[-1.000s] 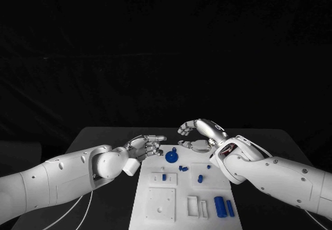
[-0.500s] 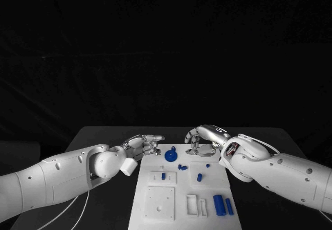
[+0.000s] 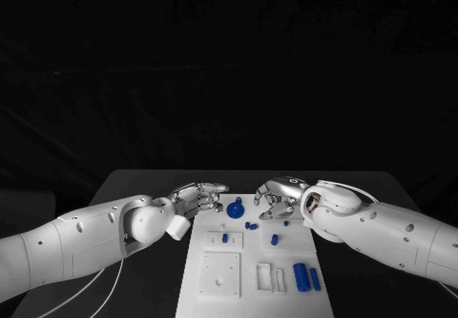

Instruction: Assemble the parts on the task board

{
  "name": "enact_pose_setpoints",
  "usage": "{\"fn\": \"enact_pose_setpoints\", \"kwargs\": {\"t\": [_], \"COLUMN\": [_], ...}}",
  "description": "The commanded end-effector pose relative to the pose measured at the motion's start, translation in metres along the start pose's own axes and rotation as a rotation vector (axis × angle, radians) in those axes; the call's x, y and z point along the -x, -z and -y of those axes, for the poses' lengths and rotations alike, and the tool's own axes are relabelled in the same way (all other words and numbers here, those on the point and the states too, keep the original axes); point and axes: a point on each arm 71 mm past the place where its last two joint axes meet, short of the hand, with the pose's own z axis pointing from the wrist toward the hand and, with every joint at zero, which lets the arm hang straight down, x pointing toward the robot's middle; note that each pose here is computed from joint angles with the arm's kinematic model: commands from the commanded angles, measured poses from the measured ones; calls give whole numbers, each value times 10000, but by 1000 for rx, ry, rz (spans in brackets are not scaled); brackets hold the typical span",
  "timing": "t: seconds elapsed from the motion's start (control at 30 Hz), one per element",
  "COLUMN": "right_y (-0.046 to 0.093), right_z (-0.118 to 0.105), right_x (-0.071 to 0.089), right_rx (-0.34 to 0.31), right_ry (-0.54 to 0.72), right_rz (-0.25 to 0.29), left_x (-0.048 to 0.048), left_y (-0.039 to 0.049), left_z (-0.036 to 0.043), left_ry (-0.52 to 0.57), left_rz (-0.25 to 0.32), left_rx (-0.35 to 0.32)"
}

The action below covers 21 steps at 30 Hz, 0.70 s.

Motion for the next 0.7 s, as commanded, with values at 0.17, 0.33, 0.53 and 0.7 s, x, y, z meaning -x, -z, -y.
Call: {"fn": "enact_pose_setpoints", "kwargs": {"t": [0.17,0.33,0.53,0.7], "right_y": [-68,-82,-107,-129], "right_z": [35,50,38,19], "right_x": [-156,-215,-286,-348], "right_rx": [-31,-42,-53,-62], "right_ry": [47,53,66,73], "right_rz": [-108,-121,-138,-137], "left_x": [-44,-52,-55,-57], "left_y": [0,9,19,27], "left_z": [12,12,13,14], "left_ry": [-29,-38,-49,-50], "left_rz": [-7,-9,-8,-7], "left_rx": [-14,-13,-12,-11]}}
